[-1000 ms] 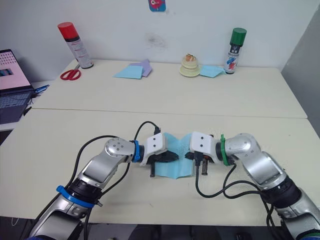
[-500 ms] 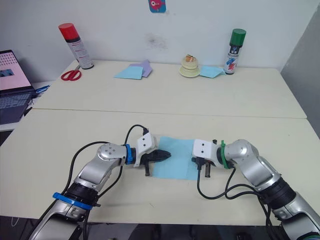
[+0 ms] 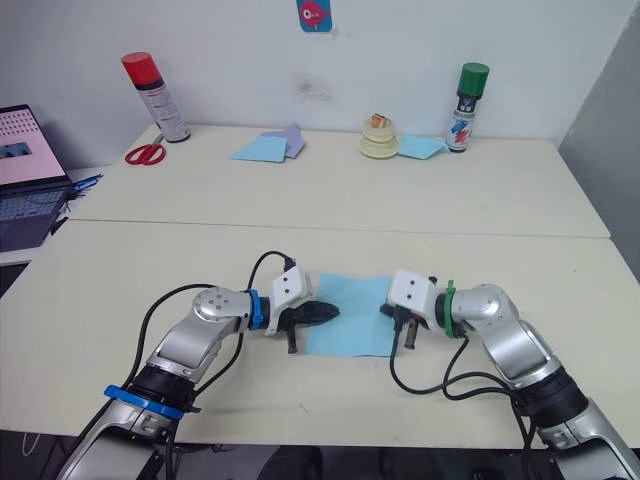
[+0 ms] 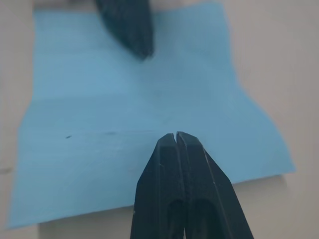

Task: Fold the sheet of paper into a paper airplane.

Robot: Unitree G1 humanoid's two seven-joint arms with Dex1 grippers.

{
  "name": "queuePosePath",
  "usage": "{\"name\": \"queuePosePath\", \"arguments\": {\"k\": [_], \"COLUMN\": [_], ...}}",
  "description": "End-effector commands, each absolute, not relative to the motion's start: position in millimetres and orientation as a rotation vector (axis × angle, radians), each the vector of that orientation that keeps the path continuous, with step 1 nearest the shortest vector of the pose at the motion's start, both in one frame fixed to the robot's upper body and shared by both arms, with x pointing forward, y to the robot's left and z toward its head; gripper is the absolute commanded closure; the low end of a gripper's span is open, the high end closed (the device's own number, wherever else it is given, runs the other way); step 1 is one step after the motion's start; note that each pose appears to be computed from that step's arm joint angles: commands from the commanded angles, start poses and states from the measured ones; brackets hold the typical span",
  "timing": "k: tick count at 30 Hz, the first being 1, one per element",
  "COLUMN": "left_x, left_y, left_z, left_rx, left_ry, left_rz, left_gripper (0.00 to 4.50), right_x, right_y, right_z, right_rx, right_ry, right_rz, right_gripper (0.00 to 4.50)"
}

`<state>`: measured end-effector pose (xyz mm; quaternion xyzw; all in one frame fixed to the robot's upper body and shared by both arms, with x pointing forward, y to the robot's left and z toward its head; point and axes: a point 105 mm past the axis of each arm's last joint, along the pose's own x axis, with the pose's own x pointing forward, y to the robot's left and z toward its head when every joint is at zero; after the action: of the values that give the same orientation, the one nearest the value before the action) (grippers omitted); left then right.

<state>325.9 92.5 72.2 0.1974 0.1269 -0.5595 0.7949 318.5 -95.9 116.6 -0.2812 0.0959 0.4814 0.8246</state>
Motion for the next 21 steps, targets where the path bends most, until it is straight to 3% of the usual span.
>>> {"name": "queuePosePath", "arguments": {"k": [1, 9, 12, 18, 21], "left_x": [331.1, 337.9, 335.5, 329.4, 327.7], "left_y": [89.6, 82.9, 82.4, 79.5, 78.1], "left_z": [65.3, 64.3, 59.0, 54.7, 53.8], "left_rx": [0.441, 0.489, 0.506, 0.509, 0.510], "left_ry": [0.295, 0.299, 0.314, 0.320, 0.321], "left_rz": [-1.177, -1.186, -1.197, -1.215, -1.224], "left_gripper": [4.50, 4.50, 4.50, 4.50, 4.50], "right_x": [330.7, 345.8, 345.3, 337.9, 334.5], "right_y": [-106.4, -120.9, -121.0, -122.1, -120.3], "right_z": [129.7, 119.6, 125.9, 127.1, 123.2], "right_rx": [-0.523, -0.302, -0.188, 0.015, 0.107], "right_ry": [0.166, 0.242, 0.240, 0.314, 0.367], "right_rz": [0.887, 0.676, 0.646, 0.632, 0.639], "right_gripper": [4.47, 4.47, 3.90, 1.82, 1.82]}}
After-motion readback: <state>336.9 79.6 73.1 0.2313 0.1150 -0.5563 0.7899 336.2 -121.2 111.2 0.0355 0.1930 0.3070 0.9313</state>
